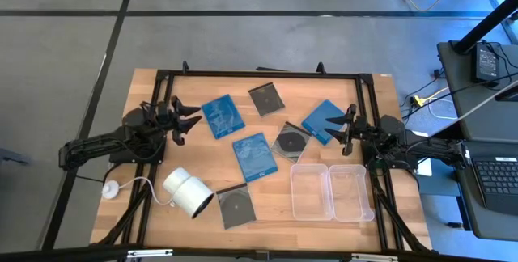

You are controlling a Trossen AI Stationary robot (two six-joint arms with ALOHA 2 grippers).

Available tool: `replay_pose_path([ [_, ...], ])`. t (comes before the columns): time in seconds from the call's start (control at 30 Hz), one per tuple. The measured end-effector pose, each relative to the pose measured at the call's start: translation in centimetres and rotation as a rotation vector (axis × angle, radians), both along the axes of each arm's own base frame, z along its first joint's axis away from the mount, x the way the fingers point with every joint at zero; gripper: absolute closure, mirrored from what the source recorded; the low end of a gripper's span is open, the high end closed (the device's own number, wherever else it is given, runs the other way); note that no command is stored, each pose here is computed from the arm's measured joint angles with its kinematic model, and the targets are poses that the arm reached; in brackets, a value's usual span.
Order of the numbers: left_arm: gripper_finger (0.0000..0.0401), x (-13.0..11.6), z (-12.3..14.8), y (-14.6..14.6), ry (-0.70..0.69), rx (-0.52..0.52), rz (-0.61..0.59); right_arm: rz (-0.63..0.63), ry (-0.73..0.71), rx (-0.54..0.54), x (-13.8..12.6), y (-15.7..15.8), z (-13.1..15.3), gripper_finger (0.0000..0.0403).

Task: Pick & place jewel cases by type
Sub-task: Put the top left blue CD case into the right transparent bin

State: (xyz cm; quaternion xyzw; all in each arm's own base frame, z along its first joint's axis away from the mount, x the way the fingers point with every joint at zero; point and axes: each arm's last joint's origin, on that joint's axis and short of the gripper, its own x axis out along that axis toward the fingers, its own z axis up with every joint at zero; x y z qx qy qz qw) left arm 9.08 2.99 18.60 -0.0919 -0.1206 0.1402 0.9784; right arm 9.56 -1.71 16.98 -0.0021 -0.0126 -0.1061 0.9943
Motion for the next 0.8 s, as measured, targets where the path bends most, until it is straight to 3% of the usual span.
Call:
replay_pose_path([
  [0.13,0.0232,-0.08,0.27,0.03,-0.006,0.076,0.036,0.000,0.000,-0.001,0.00,0.00,0.01,0.0224],
  [0.37,0.0232,-0.16,0.58,0.01,-0.044,0.065,0.034,-0.049,-0.005,0.002,-0.03,-0.14,0.04,0.0224],
  [0.5,0.0232,-0.15,0.57,0.02,-0.027,0.112,0.047,-0.091,-0.013,-0.002,-0.07,-0.26,0.13,0.0224],
  [0.8,0.0232,-0.15,0.57,0.02,-0.053,0.032,0.026,-0.114,-0.015,-0.004,-0.09,-0.32,0.16,0.0224],
])
